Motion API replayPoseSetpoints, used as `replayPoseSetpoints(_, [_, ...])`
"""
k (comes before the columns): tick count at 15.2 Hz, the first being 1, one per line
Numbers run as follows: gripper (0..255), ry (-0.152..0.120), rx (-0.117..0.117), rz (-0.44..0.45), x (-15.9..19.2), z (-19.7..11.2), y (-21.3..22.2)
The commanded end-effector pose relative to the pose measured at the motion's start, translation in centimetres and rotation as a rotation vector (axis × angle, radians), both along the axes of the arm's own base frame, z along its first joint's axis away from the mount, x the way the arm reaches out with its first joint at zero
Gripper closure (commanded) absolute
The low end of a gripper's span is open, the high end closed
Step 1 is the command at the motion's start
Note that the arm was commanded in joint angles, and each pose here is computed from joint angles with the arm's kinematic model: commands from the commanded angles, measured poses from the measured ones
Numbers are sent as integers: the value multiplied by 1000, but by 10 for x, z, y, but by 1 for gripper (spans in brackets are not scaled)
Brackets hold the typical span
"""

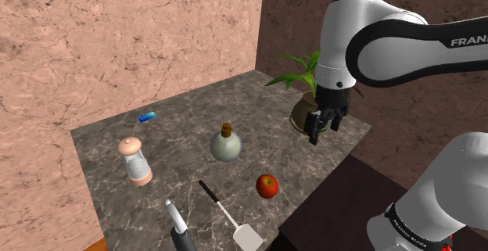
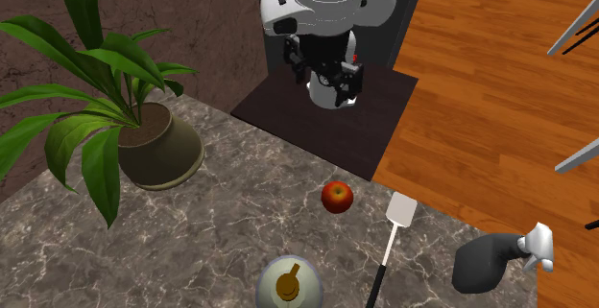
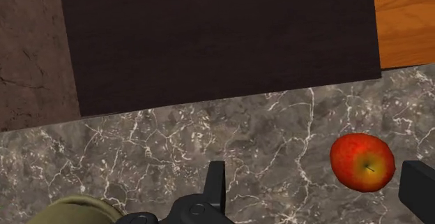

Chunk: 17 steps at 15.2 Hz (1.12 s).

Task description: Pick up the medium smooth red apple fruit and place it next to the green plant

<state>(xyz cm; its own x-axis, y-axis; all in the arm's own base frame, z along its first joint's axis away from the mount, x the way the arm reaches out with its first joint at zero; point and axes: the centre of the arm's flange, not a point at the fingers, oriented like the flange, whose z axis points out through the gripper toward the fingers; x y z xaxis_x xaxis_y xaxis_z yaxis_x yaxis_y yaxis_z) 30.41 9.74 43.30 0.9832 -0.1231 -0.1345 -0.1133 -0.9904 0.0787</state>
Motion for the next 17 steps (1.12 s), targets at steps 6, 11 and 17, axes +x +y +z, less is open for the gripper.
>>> replayPoseSetpoints(6, [0, -22, 11, -115, 17, -77, 45])
replayPoseSetpoints(11, [0, -36, 18, -196, 32, -131, 76])
replayPoseSetpoints(17, [0, -50, 25, -276, 51, -184, 107])
